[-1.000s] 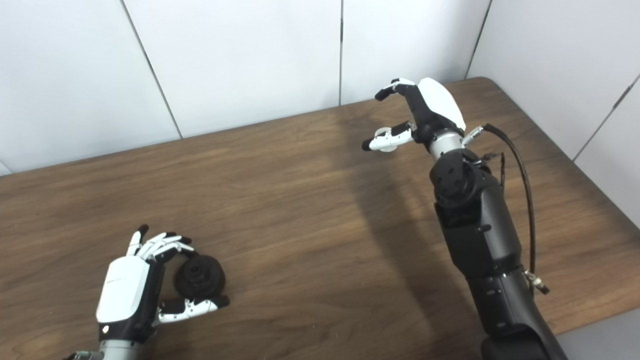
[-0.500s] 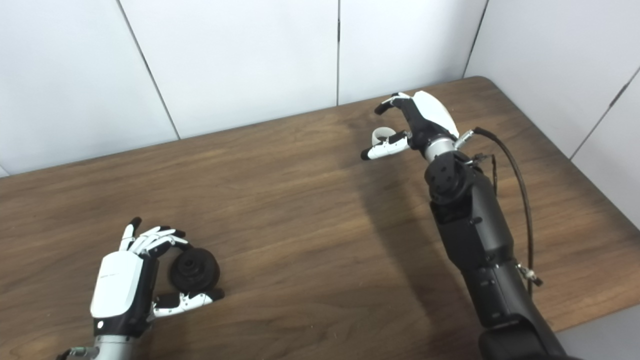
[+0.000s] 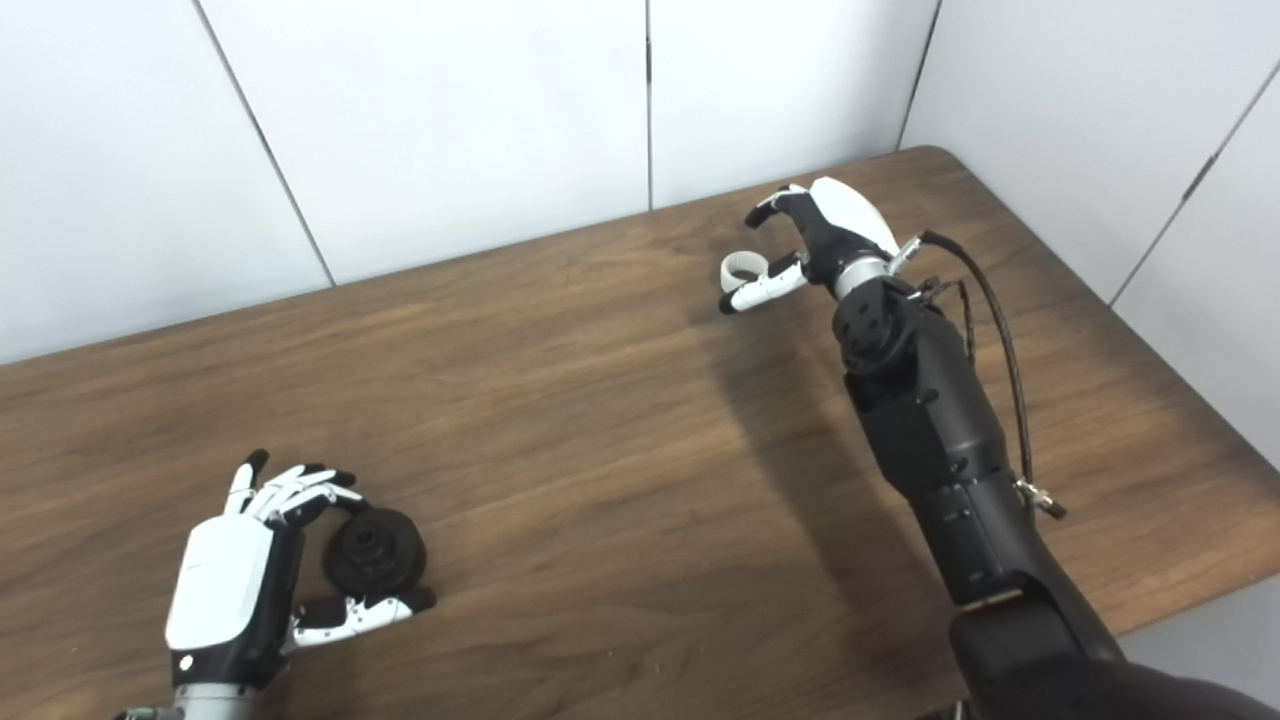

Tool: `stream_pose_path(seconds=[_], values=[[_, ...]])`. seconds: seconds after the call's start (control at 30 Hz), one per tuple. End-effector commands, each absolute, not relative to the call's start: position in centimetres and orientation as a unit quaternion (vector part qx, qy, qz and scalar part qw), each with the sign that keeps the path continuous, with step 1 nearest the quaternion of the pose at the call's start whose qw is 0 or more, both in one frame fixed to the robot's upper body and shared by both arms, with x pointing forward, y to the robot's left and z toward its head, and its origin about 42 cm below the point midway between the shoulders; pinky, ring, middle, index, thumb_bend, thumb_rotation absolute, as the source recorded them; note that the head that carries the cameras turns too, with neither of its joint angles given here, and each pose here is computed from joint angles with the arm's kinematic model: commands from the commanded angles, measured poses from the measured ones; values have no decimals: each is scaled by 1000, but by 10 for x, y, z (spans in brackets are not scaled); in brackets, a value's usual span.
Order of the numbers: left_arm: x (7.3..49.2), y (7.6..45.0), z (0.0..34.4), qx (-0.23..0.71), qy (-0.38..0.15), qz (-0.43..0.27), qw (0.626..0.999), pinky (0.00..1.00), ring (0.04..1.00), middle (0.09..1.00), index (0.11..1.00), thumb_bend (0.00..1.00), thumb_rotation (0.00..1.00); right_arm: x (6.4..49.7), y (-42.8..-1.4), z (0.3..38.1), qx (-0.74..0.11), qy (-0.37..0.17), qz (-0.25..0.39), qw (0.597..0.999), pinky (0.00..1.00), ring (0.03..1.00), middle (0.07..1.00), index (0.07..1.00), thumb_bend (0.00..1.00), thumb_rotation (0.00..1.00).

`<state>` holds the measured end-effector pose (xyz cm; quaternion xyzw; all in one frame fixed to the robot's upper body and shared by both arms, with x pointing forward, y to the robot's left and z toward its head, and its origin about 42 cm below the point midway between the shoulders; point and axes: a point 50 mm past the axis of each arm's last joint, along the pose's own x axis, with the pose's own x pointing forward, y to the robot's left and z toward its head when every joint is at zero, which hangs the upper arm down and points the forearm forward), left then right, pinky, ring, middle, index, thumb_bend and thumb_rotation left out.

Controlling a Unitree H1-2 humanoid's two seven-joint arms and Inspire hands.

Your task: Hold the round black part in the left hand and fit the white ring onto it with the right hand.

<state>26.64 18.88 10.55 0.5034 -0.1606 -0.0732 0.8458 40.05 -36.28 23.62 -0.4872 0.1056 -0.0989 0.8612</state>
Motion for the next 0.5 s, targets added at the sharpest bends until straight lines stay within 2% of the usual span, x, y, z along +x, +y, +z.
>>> stream_pose_path(seconds=[0.0, 0.47], values=[[239, 210, 51, 536, -65, -107, 835, 1000, 831, 745, 484, 524, 52, 413, -367, 275, -501, 55, -131, 854, 1000, 983, 945, 750, 849, 229], [233, 216, 46, 536, -49, -114, 835, 1000, 828, 746, 484, 525, 54, 426, -369, 270, -519, 75, -117, 843, 1000, 975, 933, 742, 858, 232]])
